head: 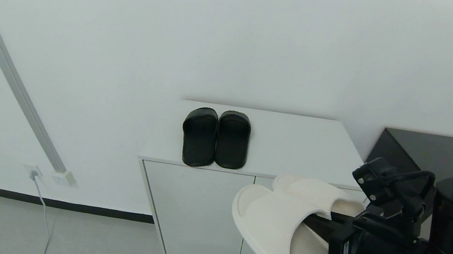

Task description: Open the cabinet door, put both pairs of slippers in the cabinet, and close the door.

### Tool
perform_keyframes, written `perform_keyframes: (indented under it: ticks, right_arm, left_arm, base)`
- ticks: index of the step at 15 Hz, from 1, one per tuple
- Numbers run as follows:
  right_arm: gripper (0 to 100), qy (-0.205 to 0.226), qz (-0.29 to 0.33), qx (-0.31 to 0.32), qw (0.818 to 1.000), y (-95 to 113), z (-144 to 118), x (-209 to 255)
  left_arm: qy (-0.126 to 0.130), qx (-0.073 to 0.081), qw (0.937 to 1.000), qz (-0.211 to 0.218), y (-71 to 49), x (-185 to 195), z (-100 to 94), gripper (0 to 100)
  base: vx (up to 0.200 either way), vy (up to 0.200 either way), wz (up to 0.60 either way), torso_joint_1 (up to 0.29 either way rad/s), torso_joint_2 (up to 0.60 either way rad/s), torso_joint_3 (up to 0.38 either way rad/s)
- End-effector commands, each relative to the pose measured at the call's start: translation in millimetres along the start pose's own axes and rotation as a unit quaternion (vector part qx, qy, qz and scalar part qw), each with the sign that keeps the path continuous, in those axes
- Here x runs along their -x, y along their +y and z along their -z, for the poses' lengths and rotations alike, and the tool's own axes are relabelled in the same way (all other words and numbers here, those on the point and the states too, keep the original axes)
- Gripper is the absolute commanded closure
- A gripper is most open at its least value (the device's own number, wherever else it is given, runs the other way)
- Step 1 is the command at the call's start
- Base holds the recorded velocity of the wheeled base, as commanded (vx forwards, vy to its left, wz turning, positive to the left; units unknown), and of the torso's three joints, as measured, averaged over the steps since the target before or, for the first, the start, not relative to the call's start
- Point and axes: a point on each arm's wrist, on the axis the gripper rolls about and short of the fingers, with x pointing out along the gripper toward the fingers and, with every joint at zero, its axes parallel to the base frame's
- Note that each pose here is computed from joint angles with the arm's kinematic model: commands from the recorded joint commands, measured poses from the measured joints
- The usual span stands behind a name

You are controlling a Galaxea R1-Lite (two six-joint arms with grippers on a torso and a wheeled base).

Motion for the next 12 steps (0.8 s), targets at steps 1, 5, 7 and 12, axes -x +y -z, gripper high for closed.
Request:
perform_keyframes:
  ticks: [1,5,7,12]
  right_arm:
    - [100,0.005,0.0,0.001,1.0,0.3,2.2,-1.6]
    - [100,0.007,0.0,0.001,1.0,0.1,3.8,-1.4]
    - [100,0.011,-0.001,0.001,1.0,-0.2,5.9,-1.2]
    - [100,0.014,-0.003,0.003,1.0,1.7,7.6,-0.8]
  left_arm:
    - [0.001,0.0,1.0,0.0,0.0,-0.1,0.0,100]
    - [0.001,0.0,1.0,0.0,0.0,-0.1,0.0,100]
    - [0.001,0.0,1.0,0.0,0.0,-0.1,0.0,100]
    - [0.001,0.005,1.0,-0.001,0.0,-0.1,0.0,0]
  base:
    - [0.0,0.0,0.0,0.0,0.0,0.0]
    - [0.0,0.0,0.0,0.0,0.0,0.0]
    - [0.0,0.0,0.0,0.0,0.0,0.0]
    - [0.0,0.0,0.0,-0.134,0.32,0.179]
